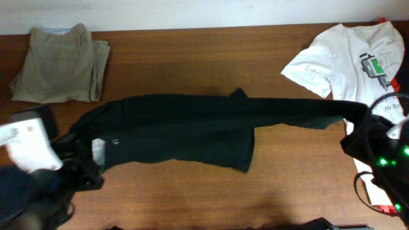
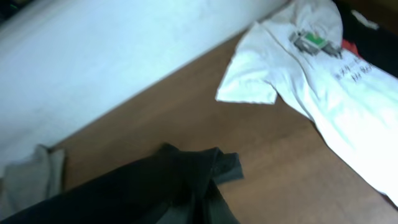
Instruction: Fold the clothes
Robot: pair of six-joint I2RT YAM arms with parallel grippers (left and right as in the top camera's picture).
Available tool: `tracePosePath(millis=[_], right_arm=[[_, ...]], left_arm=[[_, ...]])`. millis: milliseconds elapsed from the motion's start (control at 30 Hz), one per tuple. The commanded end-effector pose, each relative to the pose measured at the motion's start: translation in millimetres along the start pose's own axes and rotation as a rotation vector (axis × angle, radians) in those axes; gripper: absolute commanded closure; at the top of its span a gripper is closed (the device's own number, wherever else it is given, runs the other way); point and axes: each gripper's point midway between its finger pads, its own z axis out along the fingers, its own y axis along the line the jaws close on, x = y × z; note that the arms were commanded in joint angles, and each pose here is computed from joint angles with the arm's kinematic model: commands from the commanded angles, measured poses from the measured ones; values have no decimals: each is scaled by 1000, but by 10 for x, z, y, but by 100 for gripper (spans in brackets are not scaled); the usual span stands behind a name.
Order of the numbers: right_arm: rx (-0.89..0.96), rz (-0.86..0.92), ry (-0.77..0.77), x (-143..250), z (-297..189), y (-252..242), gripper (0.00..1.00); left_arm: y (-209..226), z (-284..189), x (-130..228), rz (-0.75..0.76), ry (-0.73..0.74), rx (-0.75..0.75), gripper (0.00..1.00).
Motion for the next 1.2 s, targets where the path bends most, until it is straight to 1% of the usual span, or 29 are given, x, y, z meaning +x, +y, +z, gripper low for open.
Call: tracePosePath(millis=[0,67,100,167,233,267,300,333,367,400,467,500,533,600,667,700,767,833,867,933,1000,1067,1100,1133,1167], right_arm=[[14,22,-142,-329,-311,-99,96],[-4,36,-230,-529,-562,-135,96],[2,45,-254,-577,-611,-160,96],[15,50,-269,-629,-569,-136,96],[46,26,-231,-642,-310,-1,96],[90,-13,-158,-590,67,162,96],[100,-40,-86,-505,385,321,96],[113,-63,-26,-423,687,455,96],[152,-105,81,-223,1286,654,96],[166,-129,162,-25,1726,786,96],[168,-148,264,288,2336,954,96],[159,-152,314,474,2653,1038,96],[150,-149,335,561,2794,1081,96],[148,-149,374,735,3038,1124,96],[134,-163,379,828,3090,1213,96],[127,-170,382,856,3076,1249,96],[125,-203,416,997,2984,1308,96],[191,-192,514,1314,2694,1268,96],[202,-190,532,1376,2574,1275,96],[252,-282,627,1632,2263,1194,96],[305,-395,717,1882,1938,1109,96],[314,-430,734,2073,1759,1178,96],[311,-457,746,2241,1685,1224,96],[321,-479,759,2420,1651,1227,96],[344,-498,772,2559,1643,1176,96]], left_arm=[[15,-320,-373,-9,-138,19,100],[-25,-344,-479,21,-166,24,100],[-16,-305,-491,23,-165,6,100],[70,-158,-534,34,-168,-94,100],[101,92,-529,65,-135,-191,100],[190,335,-492,116,-93,-322,100],[258,521,-472,150,-64,-416,100],[291,722,-439,162,-23,-464,100],[397,1200,-310,154,96,-520,100],[561,1548,-236,141,168,-581,100],[912,2130,-131,115,252,-690,100],[1247,2678,25,71,322,-740,100],[1439,2940,115,55,347,-772,100],[1929,3518,417,59,424,-839,100],[2330,3918,658,38,450,-878,99],[2413,3983,721,27,461,-881,99],[2461,3926,764,26,490,-894,100],[2403,3637,763,39,555,-908,100],[2365,3475,744,44,582,-914,100],[2253,3311,881,21,680,-865,100],[2288,3101,1008,38,780,-900,99],[2357,2930,1088,24,855,-922,99],[2420,2794,1132,9,903,-947,99],[2531,2715,1136,-22,918,-964,99],[2599,2689,1164,-84,930,-943,99]])
